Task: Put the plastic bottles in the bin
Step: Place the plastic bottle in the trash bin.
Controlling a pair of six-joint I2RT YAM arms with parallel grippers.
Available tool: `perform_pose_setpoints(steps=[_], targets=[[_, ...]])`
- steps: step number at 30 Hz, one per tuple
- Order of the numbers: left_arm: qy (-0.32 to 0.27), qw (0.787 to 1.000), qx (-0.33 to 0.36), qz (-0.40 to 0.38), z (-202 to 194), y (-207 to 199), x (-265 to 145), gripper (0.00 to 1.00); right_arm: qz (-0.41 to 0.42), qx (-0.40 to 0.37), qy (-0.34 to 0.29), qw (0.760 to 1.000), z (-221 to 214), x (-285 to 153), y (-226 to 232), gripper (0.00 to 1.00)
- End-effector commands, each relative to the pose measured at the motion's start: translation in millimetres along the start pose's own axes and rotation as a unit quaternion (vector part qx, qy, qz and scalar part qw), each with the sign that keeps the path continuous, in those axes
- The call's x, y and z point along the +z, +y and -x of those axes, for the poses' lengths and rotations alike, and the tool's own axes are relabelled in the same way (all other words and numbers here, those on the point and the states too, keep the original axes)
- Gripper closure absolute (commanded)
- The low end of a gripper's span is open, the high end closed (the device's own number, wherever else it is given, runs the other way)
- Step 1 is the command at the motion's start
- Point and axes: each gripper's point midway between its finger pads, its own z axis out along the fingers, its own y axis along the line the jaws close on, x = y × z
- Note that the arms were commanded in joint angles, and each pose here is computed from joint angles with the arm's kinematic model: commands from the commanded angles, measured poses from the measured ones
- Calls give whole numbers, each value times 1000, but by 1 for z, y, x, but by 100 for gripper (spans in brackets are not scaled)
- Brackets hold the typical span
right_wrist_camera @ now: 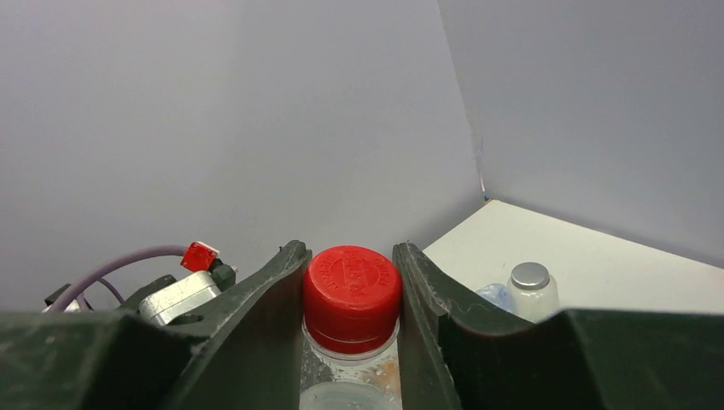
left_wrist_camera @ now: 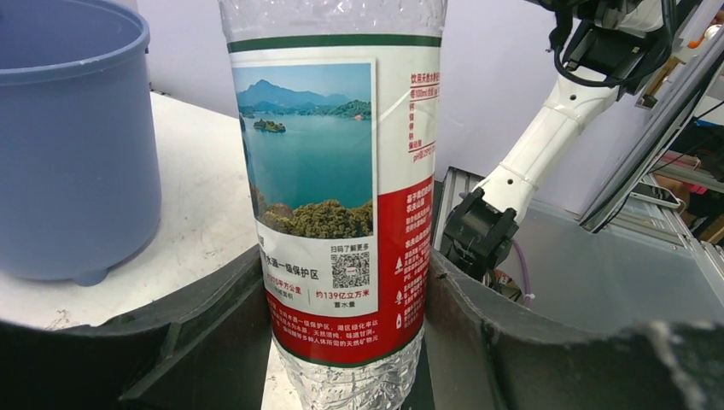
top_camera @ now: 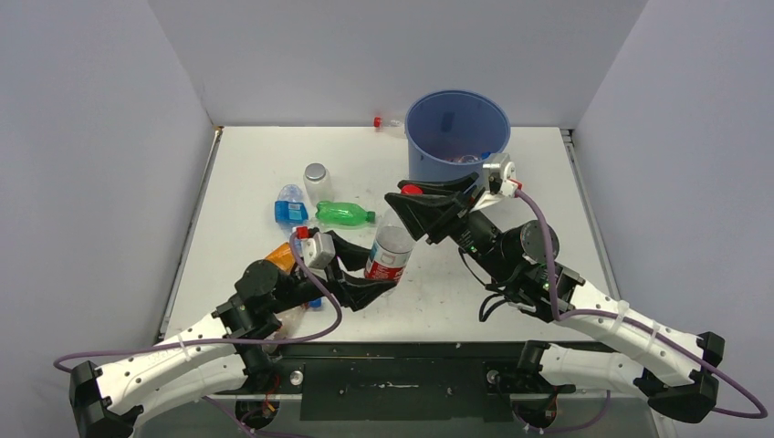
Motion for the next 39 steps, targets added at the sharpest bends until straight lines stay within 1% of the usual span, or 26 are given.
perform_pose_setpoints(steps=[1,2,3,4,5,6,7,8,10,12,13,15,16,17,18,19,20,23,25,29,31,34,39], targets=[[-28,999,22,-27,19,-13,0,90,-9,-7,-15,1000,15,2,-1,88],[-27,999,21,-21,19,-12,0,72,-13,-8,-14,1000,17,2,-2,94],[-27,999,20,-14,20,-10,0,45,-17,-10,-12,1000,19,1,-3,94],[-28,999,19,-5,21,-8,-1,21,-21,-15,-9,1000,21,1,-4,95],[-31,999,19,7,22,-4,-1,1,-27,-22,-8,999,24,1,-5,95],[-36,999,23,25,25,1,-3,4,-36,-29,-7,999,28,0,-8,95],[-43,997,29,53,29,10,-6,4,-49,-41,-10,998,36,-1,-12,95],[-52,992,38,105,34,27,-12,4,-65,-50,-14,997,45,-2,-16,95],[-71,979,71,176,51,48,-28,4,-113,-73,-33,990,69,-5,-29,95],[-68,964,103,235,67,65,-41,4,-177,-102,-76,976,100,-11,-48,95],[-64,955,118,264,76,72,-47,4,-215,-116,-95,965,113,-15,-59,95],[-55,934,147,322,88,89,-62,4,-289,-155,-129,936,135,-23,-81,95],[-60,917,151,365,91,101,-74,4,-317,-171,-150,921,146,-26,-88,95],[-77,897,144,411,95,112,-89,4,-343,-188,-167,905,154,-30,-95,95],[-94,876,131,454,93,123,-105,4,-360,-195,-190,892,162,-32,-101,95],[-106,864,126,476,92,128,-116,4,-371,-201,-212,882,172,-33,-105,95],[-114,858,128,485,93,129,-124,4,-375,-206,-231,874,181,-30,-110,95],[-131,857,125,483,96,125,-136,4,-398,-228,-247,853,200,-14,-143,95],[-140,857,126,479,97,123,-139,4,-419,-240,-243,842,201,0,-175,95],[-129,866,125,467,95,120,-133,4,-442,-247,-261,822,207,5,-237,95],[-120,868,125,466,92,120,-130,4,-454,-258,-259,813,207,6,-262,95],[-109,873,126,459,87,119,-123,4,-466,-268,-228,812,195,11,-298,95],[-91,876,128,456,81,120,-116,4,-473,-274,-177,819,157,8,-331,95]])
